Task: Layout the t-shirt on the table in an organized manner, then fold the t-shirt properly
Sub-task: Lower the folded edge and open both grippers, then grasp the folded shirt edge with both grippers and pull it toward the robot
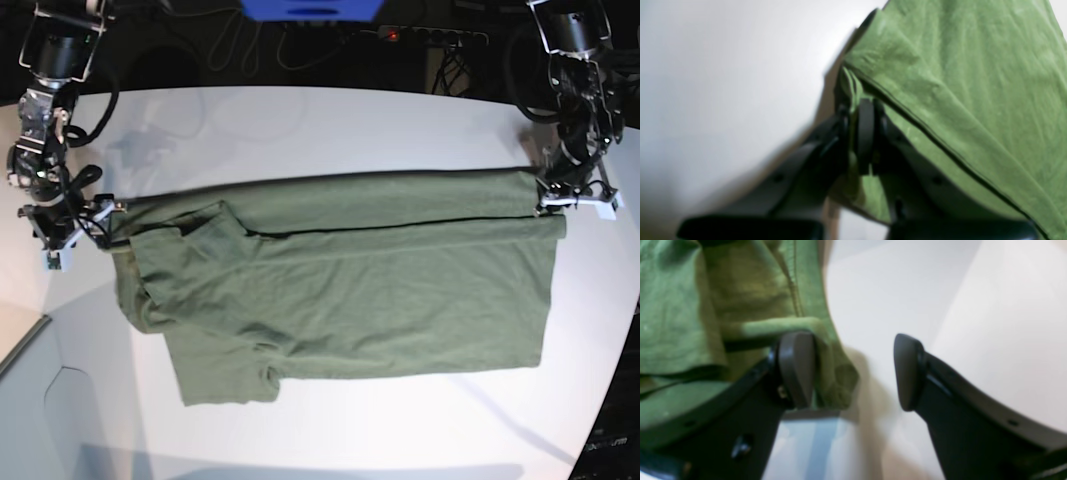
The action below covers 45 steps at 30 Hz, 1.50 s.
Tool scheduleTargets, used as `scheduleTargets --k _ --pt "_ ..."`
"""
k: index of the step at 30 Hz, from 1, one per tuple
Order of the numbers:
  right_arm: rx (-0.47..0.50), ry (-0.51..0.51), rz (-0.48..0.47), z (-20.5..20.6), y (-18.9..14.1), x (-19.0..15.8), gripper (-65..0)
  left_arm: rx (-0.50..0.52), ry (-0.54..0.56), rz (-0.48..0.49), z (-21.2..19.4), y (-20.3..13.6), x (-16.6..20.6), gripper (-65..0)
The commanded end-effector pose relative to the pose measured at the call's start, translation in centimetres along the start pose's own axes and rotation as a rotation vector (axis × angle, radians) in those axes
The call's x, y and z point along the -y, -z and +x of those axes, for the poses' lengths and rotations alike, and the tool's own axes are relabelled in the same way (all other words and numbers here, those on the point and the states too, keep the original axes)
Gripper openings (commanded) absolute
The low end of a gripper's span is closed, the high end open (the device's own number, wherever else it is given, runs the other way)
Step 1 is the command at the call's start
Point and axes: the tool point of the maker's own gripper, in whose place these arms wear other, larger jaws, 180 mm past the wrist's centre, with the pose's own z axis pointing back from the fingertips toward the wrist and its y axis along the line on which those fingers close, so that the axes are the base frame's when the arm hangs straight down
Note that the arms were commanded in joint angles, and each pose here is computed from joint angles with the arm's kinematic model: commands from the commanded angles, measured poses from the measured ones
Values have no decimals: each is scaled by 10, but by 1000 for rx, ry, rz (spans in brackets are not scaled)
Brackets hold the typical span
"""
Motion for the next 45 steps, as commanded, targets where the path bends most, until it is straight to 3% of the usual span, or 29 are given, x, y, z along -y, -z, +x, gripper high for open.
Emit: scheduleTargets --k 1,9,14,16,22,23,27,38,41,45 --pt "26 -6 -11 6 -3 7 -278 -96 14 80 -23 -3 -21 -650" --pt "-17 12 9 -18 -6 -5 -281 -94 14 79 -22 -2 -21 -650" --pt "-114 45 29 -58 -1 -10 -303 -98 18 78 -24 -3 -21 -650" --pt "-132 51 30 -65 -1 -9 -367 -94 22 76 -23 -4 -20 -650" --pt "-136 50 28 -68 -2 -8 -650 -100 18 79 -23 -4 -22 -650" --pt "-132 48 25 -66 -3 -7 -650 -98 19 78 -23 -4 -22 -650" --pt "-67 -10 -5 -40 -13 8 -650 -48 60 68 3 -11 -21 -650" --pt "196 -87 -39 77 -25 11 -650 138 105 -47 92 -12 42 -650" --pt "195 -79 -51 101 -20 14 -650 171 109 -71 118 -12 57 -650" --pt "185 -72 -66 125 -18 19 -650 139 105 -125 142 -12 90 -650"
